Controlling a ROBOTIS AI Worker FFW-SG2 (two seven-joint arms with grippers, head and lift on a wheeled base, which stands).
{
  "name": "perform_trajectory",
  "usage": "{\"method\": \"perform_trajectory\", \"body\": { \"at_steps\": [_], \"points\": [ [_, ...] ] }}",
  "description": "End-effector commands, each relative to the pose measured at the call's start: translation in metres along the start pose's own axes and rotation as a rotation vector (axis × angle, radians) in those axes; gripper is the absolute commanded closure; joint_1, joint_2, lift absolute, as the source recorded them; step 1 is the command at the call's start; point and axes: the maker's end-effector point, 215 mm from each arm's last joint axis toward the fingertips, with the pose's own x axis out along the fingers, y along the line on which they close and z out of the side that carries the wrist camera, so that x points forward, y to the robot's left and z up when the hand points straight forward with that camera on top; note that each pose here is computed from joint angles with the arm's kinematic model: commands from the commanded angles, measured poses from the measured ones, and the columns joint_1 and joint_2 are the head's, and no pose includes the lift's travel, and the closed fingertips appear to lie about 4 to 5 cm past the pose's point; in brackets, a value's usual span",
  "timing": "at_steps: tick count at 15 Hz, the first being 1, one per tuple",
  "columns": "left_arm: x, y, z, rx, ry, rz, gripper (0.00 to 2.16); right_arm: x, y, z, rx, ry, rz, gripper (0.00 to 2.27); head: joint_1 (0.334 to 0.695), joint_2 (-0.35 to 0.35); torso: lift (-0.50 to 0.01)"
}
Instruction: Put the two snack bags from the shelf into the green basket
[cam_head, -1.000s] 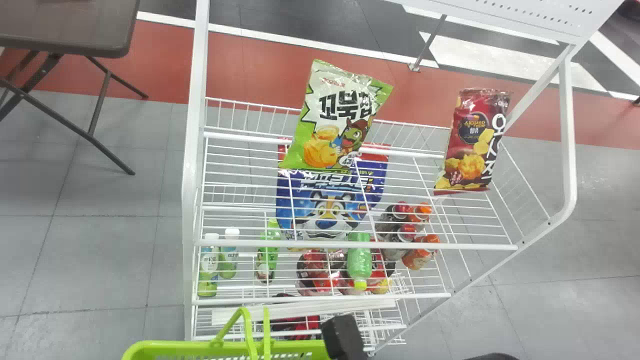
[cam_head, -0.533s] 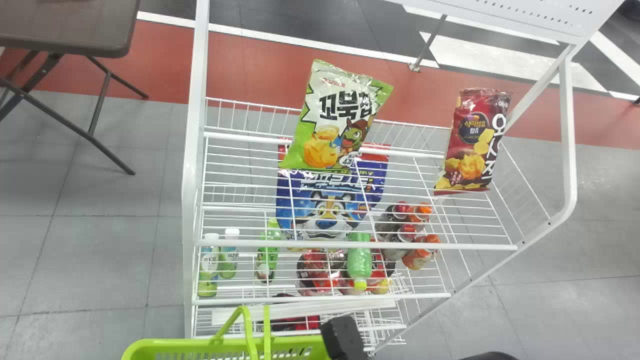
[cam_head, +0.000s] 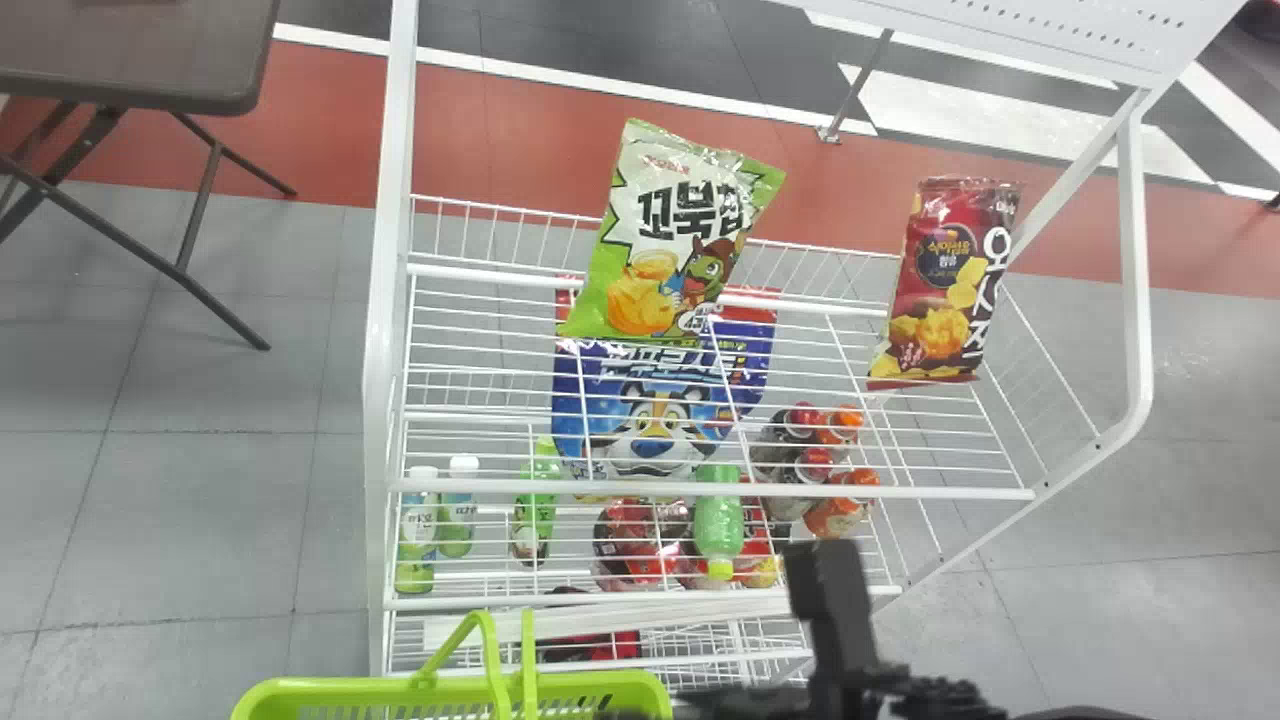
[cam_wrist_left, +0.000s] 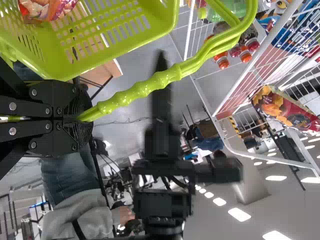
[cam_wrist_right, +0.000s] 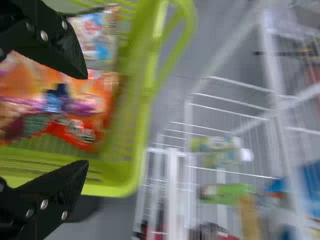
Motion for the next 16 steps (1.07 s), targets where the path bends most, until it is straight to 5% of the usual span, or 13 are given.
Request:
{"method": "perform_trajectory", "body": {
  "at_steps": [1, 5, 9, 16],
  "points": [
    [0.000, 0.001, 0.000, -0.001, -0.003, 0.000, 2.11, -0.018, -0.006, 0.084, -0.079, -0.299, -0.034, 0.08, 0.695, -0.350, -0.006],
    [0.002, 0.004, 0.002, 0.003, -0.016, -0.006, 2.11, -0.058, 0.016, 0.171, -0.245, -0.714, -0.069, 0.08, 0.695, -0.350, -0.006],
    [0.004, 0.009, 0.001, -0.001, -0.026, -0.013, 2.11, -0.085, 0.040, 0.193, -0.334, -0.994, -0.115, 0.08, 0.695, -0.350, -0.006],
    [0.004, 0.008, -0.003, -0.011, -0.025, -0.026, 2.11, -0.069, 0.032, 0.174, -0.281, -0.962, -0.122, 0.08, 0.695, -0.350, -0.006]
  ]
}}
